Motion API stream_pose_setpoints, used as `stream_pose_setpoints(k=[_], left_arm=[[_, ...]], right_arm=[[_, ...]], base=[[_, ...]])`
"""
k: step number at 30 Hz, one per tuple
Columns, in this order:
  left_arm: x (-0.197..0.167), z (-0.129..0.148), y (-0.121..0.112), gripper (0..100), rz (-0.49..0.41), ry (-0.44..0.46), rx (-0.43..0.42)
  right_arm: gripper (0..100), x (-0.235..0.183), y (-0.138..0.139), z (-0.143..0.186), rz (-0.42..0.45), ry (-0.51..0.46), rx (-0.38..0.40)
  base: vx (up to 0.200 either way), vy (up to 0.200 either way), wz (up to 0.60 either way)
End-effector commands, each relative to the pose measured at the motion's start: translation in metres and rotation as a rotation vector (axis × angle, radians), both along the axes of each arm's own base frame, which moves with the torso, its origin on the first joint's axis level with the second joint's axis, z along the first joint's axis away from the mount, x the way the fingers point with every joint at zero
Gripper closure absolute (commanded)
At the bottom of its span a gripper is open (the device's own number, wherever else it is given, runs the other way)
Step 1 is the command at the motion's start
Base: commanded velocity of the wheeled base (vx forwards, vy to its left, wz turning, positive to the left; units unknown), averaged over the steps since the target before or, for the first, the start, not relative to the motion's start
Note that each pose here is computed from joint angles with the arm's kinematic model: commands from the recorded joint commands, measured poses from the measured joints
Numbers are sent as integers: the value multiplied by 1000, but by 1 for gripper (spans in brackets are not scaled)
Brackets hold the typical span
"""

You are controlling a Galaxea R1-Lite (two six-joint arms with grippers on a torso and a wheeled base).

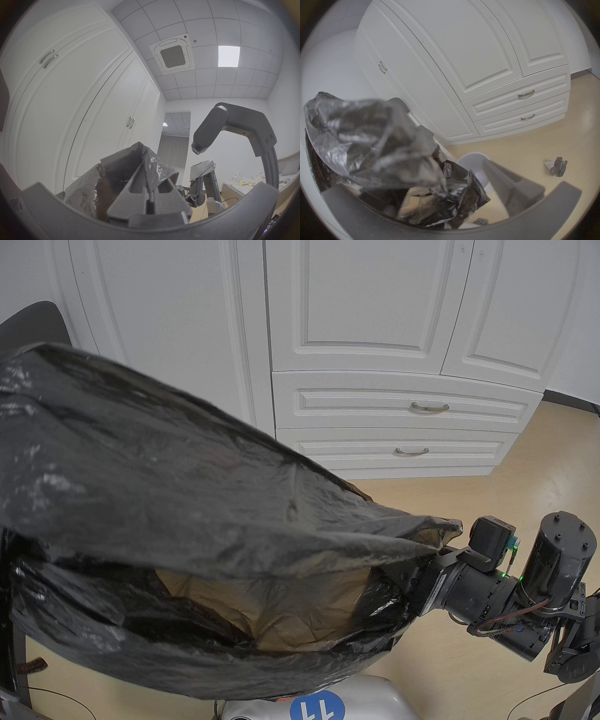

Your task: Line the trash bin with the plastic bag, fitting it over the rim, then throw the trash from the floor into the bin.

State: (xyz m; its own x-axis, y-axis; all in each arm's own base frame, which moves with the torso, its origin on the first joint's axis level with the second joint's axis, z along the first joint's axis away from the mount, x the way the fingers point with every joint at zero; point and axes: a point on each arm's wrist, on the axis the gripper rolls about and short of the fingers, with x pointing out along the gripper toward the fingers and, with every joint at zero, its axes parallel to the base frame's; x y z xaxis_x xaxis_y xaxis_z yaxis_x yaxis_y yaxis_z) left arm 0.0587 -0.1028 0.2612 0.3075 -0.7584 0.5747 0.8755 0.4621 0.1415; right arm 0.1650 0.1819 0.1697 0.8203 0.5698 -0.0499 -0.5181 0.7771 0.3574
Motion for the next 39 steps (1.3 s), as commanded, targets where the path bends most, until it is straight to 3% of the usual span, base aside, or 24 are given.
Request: stream_pose_setpoints(k=[1,15,20,26,32,34,39], left_arm=[[1,-1,-1,100,0,4,7],[10,-12,-16,100,-33,93,50],[15,-15,-22,100,-46,151,56],[25,-18,-32,100,-67,288,30],[47,-26,-39,100,20,372,84],[59,-28,-42,100,88,438,126],[69,-24,-48,100,184,595,155]], right_arm=[[100,-1,-1,3,2,-8,10],[100,-14,-16,27,-3,-107,35],[100,-17,-24,37,-22,-150,39],[100,-19,-35,47,-60,-209,25],[100,-16,-43,66,-164,-231,23],[100,-18,-46,80,-221,-205,19],[100,-24,-50,94,-233,-163,48]], base=[[0,0,0],[0,0,0],[0,0,0],[0,0,0],[0,0,0],[0,0,0],[0,0,0]])
